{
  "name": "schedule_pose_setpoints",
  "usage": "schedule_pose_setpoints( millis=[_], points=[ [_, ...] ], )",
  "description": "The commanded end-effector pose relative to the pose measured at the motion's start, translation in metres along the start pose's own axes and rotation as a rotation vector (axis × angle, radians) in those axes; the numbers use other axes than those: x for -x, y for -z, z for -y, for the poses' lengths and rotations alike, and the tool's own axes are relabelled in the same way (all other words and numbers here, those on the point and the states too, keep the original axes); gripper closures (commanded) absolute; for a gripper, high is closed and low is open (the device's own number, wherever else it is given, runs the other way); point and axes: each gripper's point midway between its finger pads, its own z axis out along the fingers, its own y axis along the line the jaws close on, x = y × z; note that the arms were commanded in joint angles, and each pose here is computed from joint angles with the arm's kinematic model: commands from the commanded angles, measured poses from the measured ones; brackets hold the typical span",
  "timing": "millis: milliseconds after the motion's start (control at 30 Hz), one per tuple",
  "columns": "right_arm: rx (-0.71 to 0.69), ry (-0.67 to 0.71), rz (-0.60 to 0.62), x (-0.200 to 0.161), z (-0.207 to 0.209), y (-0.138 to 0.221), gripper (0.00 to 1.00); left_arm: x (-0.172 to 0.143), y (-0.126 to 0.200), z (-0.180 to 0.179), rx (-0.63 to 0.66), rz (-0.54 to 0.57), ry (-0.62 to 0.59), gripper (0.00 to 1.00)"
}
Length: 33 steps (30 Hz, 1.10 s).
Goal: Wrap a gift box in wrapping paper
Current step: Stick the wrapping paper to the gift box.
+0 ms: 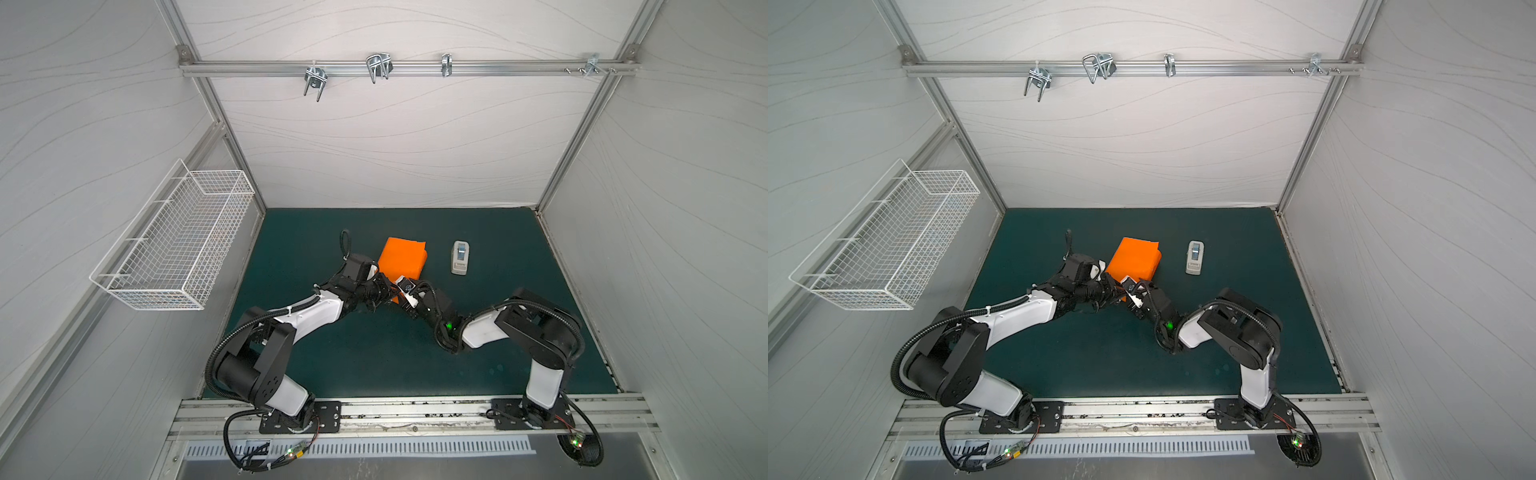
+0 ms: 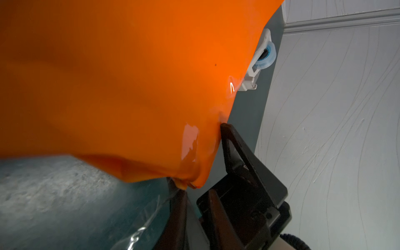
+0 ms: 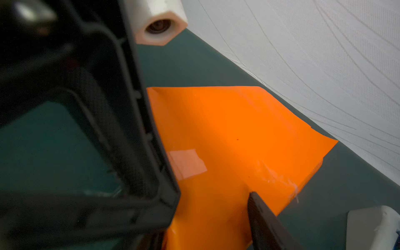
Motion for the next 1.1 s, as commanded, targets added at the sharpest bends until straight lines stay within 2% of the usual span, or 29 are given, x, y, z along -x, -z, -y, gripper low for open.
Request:
schedule_pose_setpoints(
  millis=[0,300,500,700,867,1067],
  points=[
    [0.040,-0.009,-0.066,-0.019,-0.008,-0.001,0.40,0.009,-0.009,-0.002,-0.011,0.028,-0.016,0.81],
    [0.037,-0.006,-0.070,-0.020,-0.007,-0.001,0.40,0.008,-0.015,0.001,-0.102,0.004,0.010,0.82],
    [0.035,-0.008,-0.074,-0.023,-0.006,-0.001,0.40,0.006,-0.011,-0.009,-0.067,0.008,-0.006,0.81],
    [0.030,-0.020,-0.078,-0.024,-0.002,-0.001,0.41,0.005,-0.014,-0.016,-0.085,0.001,0.007,0.83],
    [0.030,-0.021,-0.082,-0.025,-0.001,-0.001,0.41,0.003,-0.008,-0.008,-0.114,-0.003,-0.038,0.81],
    [0.029,-0.027,-0.079,-0.023,0.000,-0.001,0.41,-0.003,-0.011,-0.018,-0.110,-0.019,-0.025,0.82]
  ],
)
